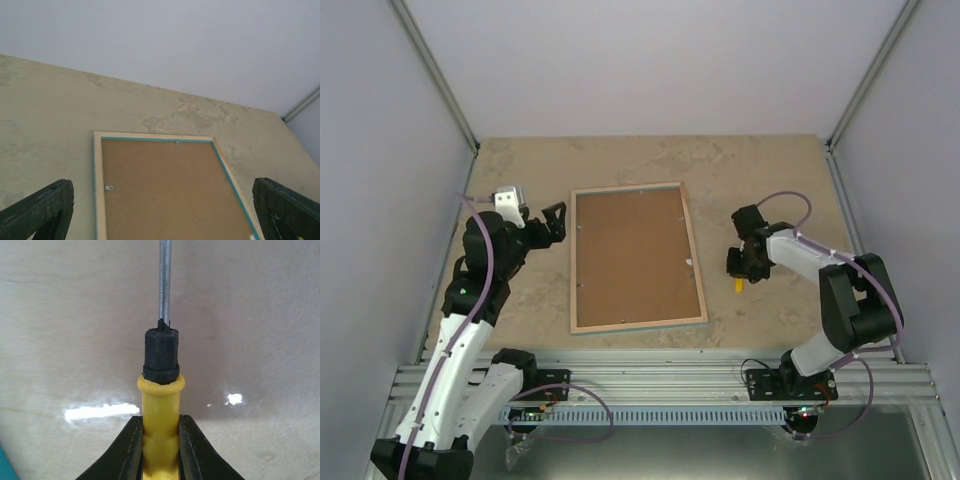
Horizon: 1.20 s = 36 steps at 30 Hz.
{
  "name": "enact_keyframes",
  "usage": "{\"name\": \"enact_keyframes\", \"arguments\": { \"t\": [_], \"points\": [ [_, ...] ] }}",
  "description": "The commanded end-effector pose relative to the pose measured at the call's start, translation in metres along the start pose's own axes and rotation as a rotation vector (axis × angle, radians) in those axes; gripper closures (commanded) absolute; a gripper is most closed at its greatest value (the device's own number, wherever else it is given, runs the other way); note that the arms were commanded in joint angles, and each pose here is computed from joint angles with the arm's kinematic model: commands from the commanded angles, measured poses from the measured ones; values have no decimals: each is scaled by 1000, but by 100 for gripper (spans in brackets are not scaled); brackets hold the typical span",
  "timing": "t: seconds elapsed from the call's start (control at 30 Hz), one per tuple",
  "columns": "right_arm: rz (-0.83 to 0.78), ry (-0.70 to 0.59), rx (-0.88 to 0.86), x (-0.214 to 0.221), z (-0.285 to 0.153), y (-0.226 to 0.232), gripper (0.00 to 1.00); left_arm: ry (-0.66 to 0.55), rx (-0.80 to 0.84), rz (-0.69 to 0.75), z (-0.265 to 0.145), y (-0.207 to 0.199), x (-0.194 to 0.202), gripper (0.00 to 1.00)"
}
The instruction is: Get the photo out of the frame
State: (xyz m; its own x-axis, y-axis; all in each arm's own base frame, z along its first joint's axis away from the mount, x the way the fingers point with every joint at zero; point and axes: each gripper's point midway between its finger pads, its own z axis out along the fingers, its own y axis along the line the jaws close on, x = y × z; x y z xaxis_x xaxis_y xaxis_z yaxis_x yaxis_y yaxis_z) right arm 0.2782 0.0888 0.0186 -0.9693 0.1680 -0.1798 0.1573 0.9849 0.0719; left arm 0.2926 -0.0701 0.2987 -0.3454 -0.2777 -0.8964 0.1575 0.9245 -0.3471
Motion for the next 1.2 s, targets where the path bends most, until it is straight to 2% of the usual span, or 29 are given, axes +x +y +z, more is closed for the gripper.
{"name": "enact_keyframes", "arguments": {
  "t": [0.0,0.17,0.37,0.5,0.9,1.17],
  "points": [
    [-82,-96,-13,-24,-29,25,99,26,127,-41,2,-21,3,1],
    [-261,-229,-117,-39,-67,83,100,85,195,-112,10,-31,17,1],
    [-485,-356,-292,-32,-107,162,99,185,327,-219,21,-52,41,1],
    [-600,-414,-365,-20,-124,199,99,205,368,-257,25,-69,55,1],
    [-733,-530,-561,3,-168,258,99,267,496,-365,36,-107,88,4],
    [-766,-571,-628,12,-182,272,99,319,526,-363,48,-131,105,8]
  ]
}}
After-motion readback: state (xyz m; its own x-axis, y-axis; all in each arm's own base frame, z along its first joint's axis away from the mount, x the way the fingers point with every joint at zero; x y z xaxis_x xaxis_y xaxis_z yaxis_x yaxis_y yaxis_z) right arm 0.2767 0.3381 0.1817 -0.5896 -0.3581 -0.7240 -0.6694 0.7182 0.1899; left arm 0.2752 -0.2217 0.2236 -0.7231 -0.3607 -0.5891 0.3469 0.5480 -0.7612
